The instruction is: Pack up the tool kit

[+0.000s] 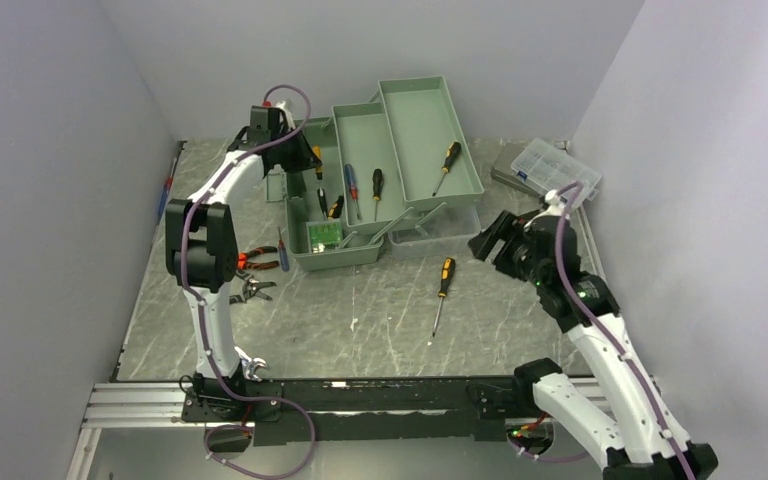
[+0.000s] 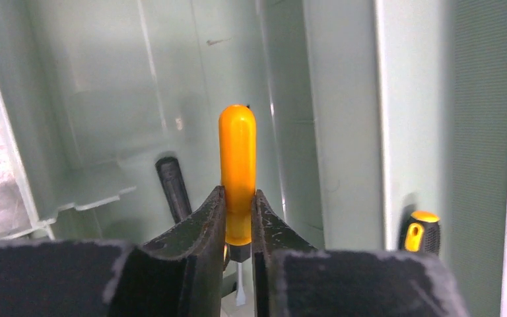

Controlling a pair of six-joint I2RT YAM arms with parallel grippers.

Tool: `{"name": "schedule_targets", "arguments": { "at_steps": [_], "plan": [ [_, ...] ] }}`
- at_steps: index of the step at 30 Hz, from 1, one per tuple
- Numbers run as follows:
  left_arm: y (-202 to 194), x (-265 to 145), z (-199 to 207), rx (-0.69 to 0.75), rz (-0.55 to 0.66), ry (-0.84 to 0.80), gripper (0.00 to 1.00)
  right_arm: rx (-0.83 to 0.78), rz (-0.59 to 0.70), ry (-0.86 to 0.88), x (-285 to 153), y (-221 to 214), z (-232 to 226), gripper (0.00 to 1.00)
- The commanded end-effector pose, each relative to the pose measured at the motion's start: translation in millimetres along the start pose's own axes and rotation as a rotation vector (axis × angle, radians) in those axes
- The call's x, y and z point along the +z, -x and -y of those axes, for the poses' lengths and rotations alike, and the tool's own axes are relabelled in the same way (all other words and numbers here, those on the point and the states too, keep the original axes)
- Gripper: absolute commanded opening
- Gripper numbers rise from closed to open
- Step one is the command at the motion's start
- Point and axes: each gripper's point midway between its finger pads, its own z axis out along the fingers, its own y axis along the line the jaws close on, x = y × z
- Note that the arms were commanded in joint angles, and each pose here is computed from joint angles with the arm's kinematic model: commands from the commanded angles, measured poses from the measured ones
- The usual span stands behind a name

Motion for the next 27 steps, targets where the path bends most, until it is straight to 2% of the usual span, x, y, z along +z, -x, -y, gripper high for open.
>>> {"name": "schedule_targets", "arguments": {
  "at_steps": [1,4,6,10,13,19,21,23,27],
  "plan": [
    [28,-2,20,0.032,0.061,-0.055,0.26,0.110,-0.208,-0.019,7,-67,21,0.77],
    [24,2,16,0.020,0.040,-0.044,0.39,0.147,-0.244,0.011,12,-86,24,0.76],
    [24,0,18,0.020,0.044,-0.049,0.52,0.153,-0.250,0.018,14,-91,26,0.76],
    [33,-14,26,0.040,0.075,-0.052,0.67,0.140,-0.261,0.006,21,-94,29,0.76],
    [46,-36,35,0.073,0.111,-0.041,0.74,0.135,-0.283,-0.004,28,-101,33,0.75],
    [63,-104,46,0.141,0.199,0.039,0.84,0.133,-0.299,0.015,37,-109,33,0.74],
    [62,-136,41,0.151,0.239,0.111,0.94,0.128,-0.295,0.023,39,-108,32,0.74],
    [57,-164,27,0.136,0.270,0.200,0.99,0.123,-0.292,0.027,41,-106,31,0.74],
    [39,-215,-10,0.034,0.324,0.371,0.99,0.111,-0.288,0.039,43,-104,28,0.74]
  ]
}}
